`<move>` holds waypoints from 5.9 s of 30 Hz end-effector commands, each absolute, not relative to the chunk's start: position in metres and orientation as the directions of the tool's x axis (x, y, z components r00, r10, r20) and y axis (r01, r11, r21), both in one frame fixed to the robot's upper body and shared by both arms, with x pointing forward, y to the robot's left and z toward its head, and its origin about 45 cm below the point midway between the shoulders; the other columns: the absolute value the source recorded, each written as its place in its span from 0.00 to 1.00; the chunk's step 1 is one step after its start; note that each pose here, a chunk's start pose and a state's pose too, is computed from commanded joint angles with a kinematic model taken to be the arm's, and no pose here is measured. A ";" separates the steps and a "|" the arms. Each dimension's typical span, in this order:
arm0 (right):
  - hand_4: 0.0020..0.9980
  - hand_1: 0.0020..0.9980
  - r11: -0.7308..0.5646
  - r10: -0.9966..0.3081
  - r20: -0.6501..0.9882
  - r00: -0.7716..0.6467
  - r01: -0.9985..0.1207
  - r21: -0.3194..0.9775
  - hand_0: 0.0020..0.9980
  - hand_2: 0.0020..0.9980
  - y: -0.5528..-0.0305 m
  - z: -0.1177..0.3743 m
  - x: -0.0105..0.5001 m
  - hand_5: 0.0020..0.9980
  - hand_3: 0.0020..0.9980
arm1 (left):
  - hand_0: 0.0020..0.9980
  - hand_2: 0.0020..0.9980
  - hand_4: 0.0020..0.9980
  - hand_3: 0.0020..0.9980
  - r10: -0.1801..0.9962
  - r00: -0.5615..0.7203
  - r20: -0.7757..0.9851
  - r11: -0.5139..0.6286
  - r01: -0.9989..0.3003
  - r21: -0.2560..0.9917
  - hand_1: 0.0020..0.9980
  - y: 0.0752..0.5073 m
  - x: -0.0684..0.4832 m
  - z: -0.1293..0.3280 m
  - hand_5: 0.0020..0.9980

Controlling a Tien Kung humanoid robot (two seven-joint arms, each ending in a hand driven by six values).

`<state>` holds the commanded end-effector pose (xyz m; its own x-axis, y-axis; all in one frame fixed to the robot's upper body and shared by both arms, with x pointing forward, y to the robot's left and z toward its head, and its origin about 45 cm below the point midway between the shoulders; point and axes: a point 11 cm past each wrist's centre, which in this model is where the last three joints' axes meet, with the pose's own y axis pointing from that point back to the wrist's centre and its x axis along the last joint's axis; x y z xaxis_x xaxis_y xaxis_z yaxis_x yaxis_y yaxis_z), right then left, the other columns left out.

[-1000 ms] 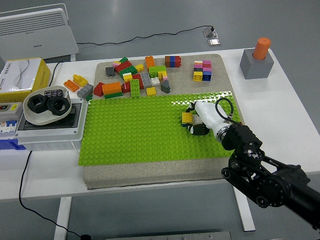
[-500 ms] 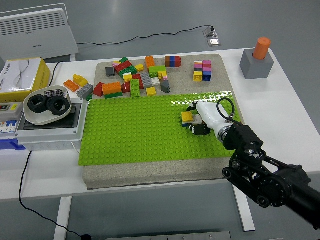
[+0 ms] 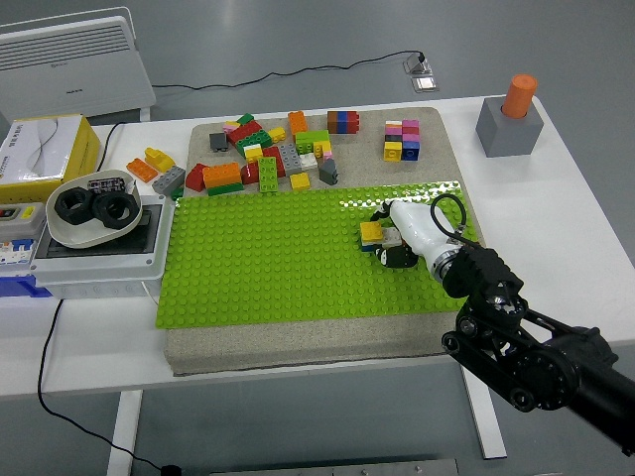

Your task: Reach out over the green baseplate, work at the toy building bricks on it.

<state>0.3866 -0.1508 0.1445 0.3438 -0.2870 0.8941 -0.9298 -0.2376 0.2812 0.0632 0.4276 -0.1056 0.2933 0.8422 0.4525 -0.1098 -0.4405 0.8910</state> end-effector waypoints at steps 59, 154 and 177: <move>0.84 0.73 -0.302 -0.204 0.932 0.299 -0.925 0.230 0.78 0.80 -0.145 0.170 0.370 0.46 0.63 | 0.69 0.40 0.36 0.56 0.844 0.291 0.451 -0.440 -0.108 0.892 0.51 0.427 0.062 -0.106 0.29; 0.80 0.73 -0.310 -0.327 0.906 0.269 -0.936 0.166 0.76 0.80 -0.148 0.159 0.369 0.49 0.64 | 0.69 0.40 0.36 0.56 0.843 0.290 0.454 -0.442 -0.109 0.890 0.51 0.426 0.063 -0.106 0.29; 0.76 0.63 -0.212 -0.755 0.634 0.169 -0.977 0.007 0.54 0.72 -0.206 0.165 0.326 0.45 0.64 | 0.69 0.41 0.37 0.56 0.851 0.301 0.431 -0.422 -0.096 0.901 0.51 0.424 0.062 -0.107 0.29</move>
<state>0.3263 -0.2065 0.1654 0.1686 -0.7550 0.6337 -0.9773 -0.2120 0.0075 0.0620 0.4241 -0.1072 0.3012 0.8507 0.4308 -0.0961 -0.4224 0.9013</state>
